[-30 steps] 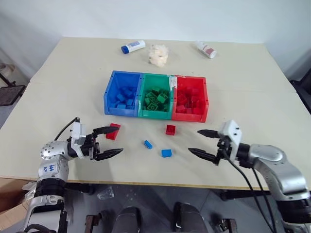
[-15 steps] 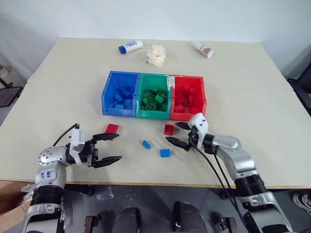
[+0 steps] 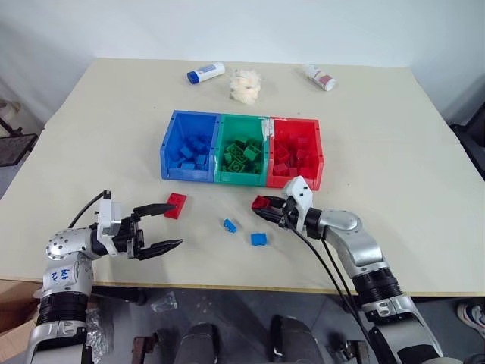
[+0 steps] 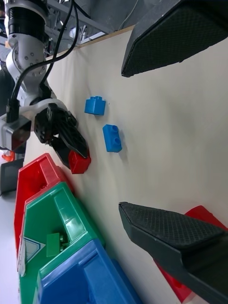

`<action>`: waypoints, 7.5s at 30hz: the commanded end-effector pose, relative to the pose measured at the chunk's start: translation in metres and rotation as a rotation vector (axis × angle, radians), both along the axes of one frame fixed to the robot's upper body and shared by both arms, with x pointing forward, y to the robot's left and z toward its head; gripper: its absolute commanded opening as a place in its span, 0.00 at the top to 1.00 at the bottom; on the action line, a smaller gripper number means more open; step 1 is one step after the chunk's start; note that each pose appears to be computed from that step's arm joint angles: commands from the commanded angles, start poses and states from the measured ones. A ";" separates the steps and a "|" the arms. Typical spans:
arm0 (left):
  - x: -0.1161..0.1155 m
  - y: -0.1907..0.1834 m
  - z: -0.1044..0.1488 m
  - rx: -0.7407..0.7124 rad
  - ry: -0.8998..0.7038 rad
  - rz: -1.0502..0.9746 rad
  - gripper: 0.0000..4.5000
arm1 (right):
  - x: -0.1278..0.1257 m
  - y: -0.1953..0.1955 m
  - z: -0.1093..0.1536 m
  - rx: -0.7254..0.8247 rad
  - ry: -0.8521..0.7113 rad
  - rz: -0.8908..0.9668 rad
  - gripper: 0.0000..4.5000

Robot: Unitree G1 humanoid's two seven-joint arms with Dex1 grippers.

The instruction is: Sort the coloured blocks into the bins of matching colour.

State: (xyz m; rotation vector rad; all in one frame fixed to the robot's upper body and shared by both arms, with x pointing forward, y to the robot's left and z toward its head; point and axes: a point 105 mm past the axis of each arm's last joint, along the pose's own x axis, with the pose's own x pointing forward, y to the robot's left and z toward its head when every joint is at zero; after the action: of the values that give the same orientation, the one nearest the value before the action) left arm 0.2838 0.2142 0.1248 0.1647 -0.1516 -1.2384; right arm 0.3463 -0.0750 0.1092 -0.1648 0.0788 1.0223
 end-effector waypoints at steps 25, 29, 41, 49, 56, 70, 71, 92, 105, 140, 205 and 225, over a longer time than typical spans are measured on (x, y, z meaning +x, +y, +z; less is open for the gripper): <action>0.008 -0.012 0.009 -0.028 -0.053 -0.038 0.00 | 0.059 -0.051 0.110 -0.037 -0.320 -0.209 0.01; 0.007 -0.011 0.007 -0.029 -0.048 -0.037 0.00 | 0.028 -0.056 0.100 -0.074 -0.300 -0.090 0.01; 0.011 -0.006 0.007 -0.015 -0.028 -0.044 0.00 | -0.062 -0.119 0.057 -0.265 -0.113 0.056 0.01; 0.013 -0.003 0.008 -0.007 -0.026 -0.046 0.00 | -0.081 -0.133 0.046 -0.324 -0.036 0.069 0.01; 0.011 -0.004 0.008 -0.009 -0.033 -0.042 0.00 | -0.072 -0.090 0.040 -0.269 -0.036 0.168 0.01; -0.002 -0.003 0.004 -0.025 -0.035 -0.001 0.00 | -0.041 -0.012 0.000 -0.271 0.007 0.269 0.01; -0.002 -0.003 0.004 -0.025 -0.035 0.004 0.00 | -0.041 -0.010 -0.002 -0.276 0.008 0.281 0.05; -0.005 -0.007 0.002 -0.037 -0.029 0.011 0.00 | -0.054 0.008 0.013 -0.218 -0.027 0.335 0.81; -0.006 -0.009 0.002 -0.044 -0.034 0.011 0.00 | -0.019 0.047 0.071 -0.072 -0.201 0.285 0.81; -0.013 0.001 0.000 -0.030 -0.038 0.124 0.00 | -0.025 -0.003 0.071 -0.089 -0.215 0.457 0.01; 0.031 -0.134 -0.016 0.292 -0.037 0.003 0.70 | -0.062 -0.085 0.058 -0.036 -0.205 0.046 0.00; 0.138 -0.064 0.093 0.172 -0.264 0.606 0.41 | -0.055 -0.087 0.073 0.034 -0.251 0.025 0.00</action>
State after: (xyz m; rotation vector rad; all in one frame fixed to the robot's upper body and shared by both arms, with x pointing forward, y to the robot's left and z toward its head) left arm 0.4172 0.1465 0.2061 0.4708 -0.1564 -0.6567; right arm 0.2910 -0.1623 0.1705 -0.2575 -0.1134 1.0283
